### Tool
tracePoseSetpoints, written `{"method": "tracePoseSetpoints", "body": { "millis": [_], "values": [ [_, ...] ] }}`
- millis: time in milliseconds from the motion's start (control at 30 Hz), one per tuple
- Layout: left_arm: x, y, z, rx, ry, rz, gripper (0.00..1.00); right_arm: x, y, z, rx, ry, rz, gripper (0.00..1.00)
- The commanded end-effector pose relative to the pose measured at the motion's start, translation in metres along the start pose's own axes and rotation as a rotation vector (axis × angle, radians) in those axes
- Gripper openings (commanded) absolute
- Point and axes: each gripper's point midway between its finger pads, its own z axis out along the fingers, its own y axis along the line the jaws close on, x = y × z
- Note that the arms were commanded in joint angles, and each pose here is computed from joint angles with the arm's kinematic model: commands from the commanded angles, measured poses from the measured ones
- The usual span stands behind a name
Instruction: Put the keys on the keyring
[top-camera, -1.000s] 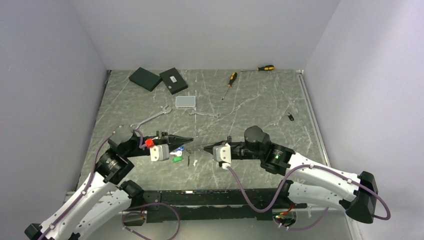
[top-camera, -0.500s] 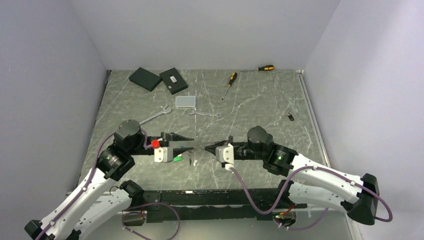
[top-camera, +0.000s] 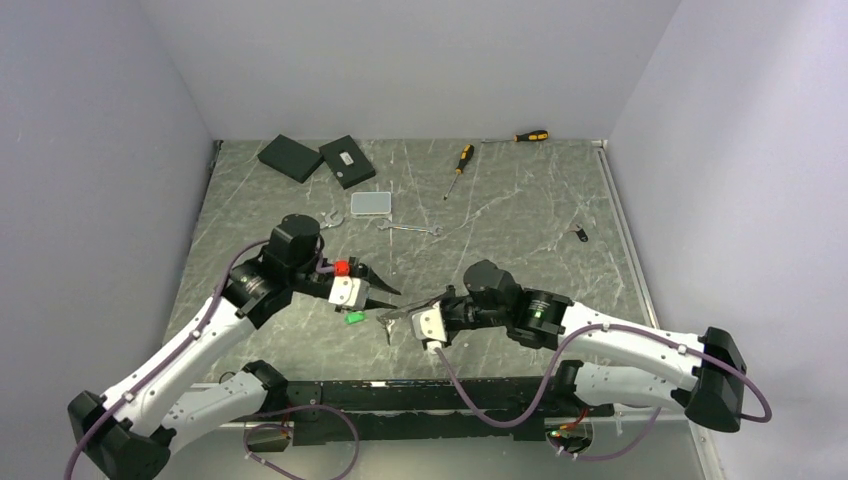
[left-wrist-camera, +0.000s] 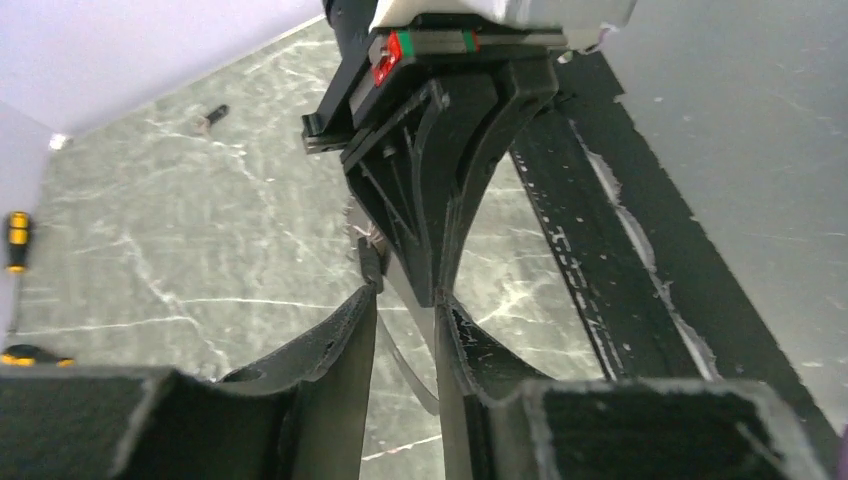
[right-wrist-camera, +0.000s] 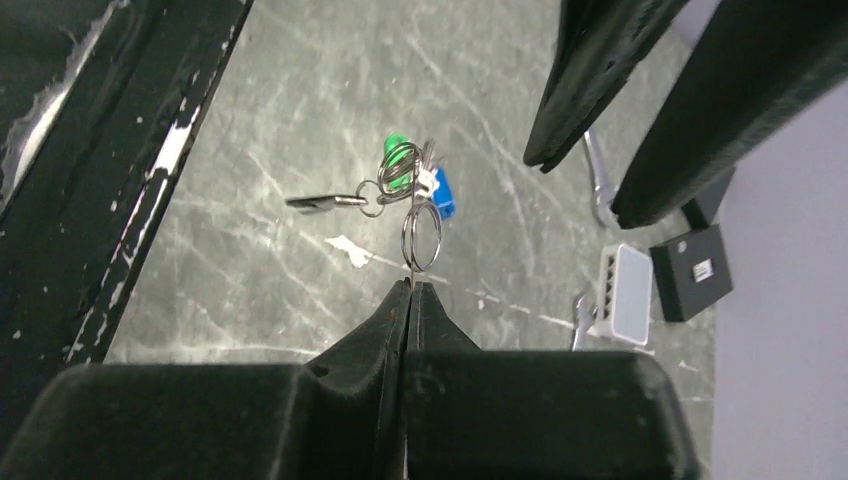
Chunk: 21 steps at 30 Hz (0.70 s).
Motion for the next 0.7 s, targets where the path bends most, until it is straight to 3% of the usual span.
{"method": "tracePoseSetpoints", "body": {
  "millis": [0, 167, 433, 667],
  "values": [
    [-0.010, -0.014, 0.003, 0.113, -0.024, -0.049, 0.34, -0.012, -0.022, -0.003, 0.046, 0.006, -0.052, 0.00],
    [0.012, -0.017, 0.012, 0.134, 0.021, -0.102, 0.36, -0.009, -0.020, -0.002, 0.040, 0.021, -0.042, 0.00],
    [0.030, -0.012, 0.023, 0.105, 0.013, -0.128, 0.49, -0.019, -0.036, -0.008, 0.136, -0.016, 0.002, 0.00],
    [0.052, 0.003, 0.035, 0.002, 0.019, -0.133, 0.48, -0.032, -0.040, -0.005, 0.117, -0.056, 0.051, 0.00]
  ]
}}
